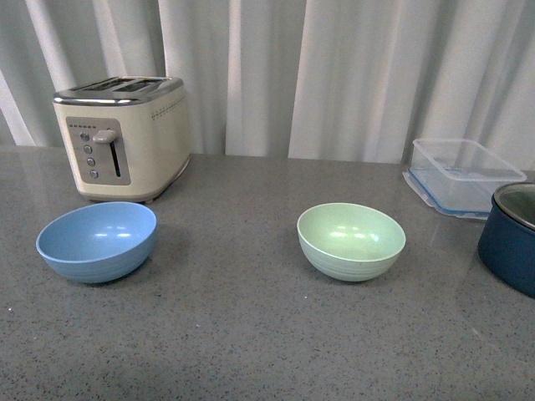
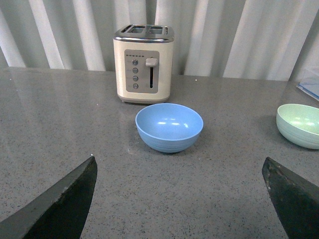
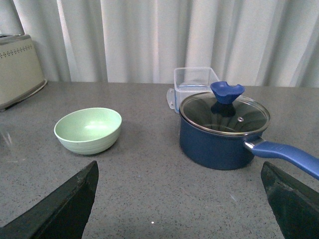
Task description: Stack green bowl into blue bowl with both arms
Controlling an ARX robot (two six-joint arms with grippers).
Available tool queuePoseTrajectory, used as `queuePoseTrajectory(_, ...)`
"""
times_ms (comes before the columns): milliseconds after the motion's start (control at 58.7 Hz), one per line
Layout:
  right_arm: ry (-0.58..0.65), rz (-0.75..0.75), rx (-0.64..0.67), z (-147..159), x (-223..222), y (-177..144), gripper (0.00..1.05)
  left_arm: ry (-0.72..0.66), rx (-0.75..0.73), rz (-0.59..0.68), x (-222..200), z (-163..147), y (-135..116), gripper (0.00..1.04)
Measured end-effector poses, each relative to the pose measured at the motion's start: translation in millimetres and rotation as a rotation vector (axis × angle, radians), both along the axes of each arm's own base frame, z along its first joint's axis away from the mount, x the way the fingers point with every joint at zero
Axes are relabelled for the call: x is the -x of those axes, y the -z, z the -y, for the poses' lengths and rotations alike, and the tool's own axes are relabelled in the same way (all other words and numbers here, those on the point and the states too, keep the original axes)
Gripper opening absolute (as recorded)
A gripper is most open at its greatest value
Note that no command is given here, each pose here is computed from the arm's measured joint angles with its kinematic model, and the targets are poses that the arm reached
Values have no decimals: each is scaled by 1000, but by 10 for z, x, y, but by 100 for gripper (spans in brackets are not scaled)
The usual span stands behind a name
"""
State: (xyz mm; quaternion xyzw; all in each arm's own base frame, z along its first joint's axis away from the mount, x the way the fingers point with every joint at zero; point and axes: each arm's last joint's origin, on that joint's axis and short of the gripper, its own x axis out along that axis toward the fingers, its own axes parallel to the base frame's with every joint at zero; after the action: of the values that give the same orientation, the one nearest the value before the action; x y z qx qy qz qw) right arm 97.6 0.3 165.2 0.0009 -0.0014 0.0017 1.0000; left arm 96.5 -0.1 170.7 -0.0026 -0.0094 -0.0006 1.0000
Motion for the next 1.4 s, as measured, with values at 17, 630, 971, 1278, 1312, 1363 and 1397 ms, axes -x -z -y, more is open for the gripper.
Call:
queuePoseTrajectory(17, 0, 0, 0, 0, 0, 0, 95, 0, 0, 0, 0, 0, 0, 98)
queuePoseTrajectory(630, 0, 0, 0, 0, 0, 0, 95, 0, 0, 0, 0, 0, 0, 98)
queuePoseTrajectory(971, 0, 0, 0, 0, 0, 0, 95, -91, -41, -215, -109, -36, -84, 98)
queuePoseTrajectory(1278, 0, 0, 0, 0, 0, 0, 95, -67, -19, -177, -665, -68, -966, 98)
queuePoseTrajectory(1312, 0, 0, 0, 0, 0, 0, 95, -65, 4, -196, -780, -72, -1044, 98)
queuePoseTrajectory(1363, 0, 0, 0, 0, 0, 0, 95, -61, 28, -233, -930, -80, -1126, 98)
queuePoseTrajectory(1397, 0, 0, 0, 0, 0, 0, 95, -65, 40, -245, -1019, -84, -1169, 98)
